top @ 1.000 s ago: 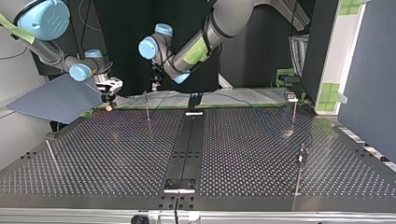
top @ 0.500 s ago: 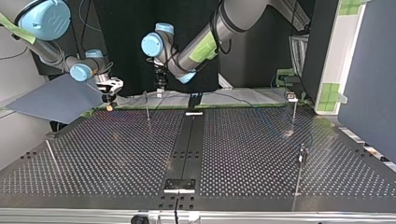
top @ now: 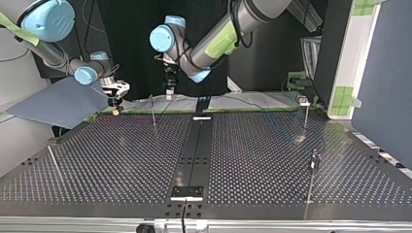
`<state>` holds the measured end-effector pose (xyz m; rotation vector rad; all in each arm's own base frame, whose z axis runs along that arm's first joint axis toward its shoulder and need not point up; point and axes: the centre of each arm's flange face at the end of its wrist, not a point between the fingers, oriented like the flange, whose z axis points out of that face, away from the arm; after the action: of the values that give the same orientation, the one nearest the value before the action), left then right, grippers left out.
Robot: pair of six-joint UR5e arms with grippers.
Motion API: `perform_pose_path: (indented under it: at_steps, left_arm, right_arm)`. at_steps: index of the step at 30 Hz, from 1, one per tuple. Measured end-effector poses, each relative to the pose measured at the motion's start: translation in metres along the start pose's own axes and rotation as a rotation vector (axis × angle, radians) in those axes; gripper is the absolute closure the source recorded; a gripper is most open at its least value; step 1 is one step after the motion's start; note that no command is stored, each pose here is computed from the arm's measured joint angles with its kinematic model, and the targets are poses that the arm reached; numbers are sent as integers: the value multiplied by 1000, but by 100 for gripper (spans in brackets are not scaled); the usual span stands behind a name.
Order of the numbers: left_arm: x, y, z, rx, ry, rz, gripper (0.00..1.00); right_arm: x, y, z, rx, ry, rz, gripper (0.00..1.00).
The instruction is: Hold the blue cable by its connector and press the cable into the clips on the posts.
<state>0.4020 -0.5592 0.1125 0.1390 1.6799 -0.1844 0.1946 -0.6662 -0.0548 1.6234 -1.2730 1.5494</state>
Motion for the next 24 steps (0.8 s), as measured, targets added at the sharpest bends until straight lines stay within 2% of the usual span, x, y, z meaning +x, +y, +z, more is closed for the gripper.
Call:
perform_pose_path:
  at_steps: [11,19,24]
  left_arm:
    - [-30,14,-29,30,-15,-27,1]
    - [-49,22,-51,80,-28,-90,1]
    - [-62,28,-60,112,-52,-136,1]
  right_arm:
    - [-1,-3,0,4,-2,0,100]
    - [-2,-4,1,5,-3,-1,100]
    - [-3,-5,1,6,-4,-1,100]
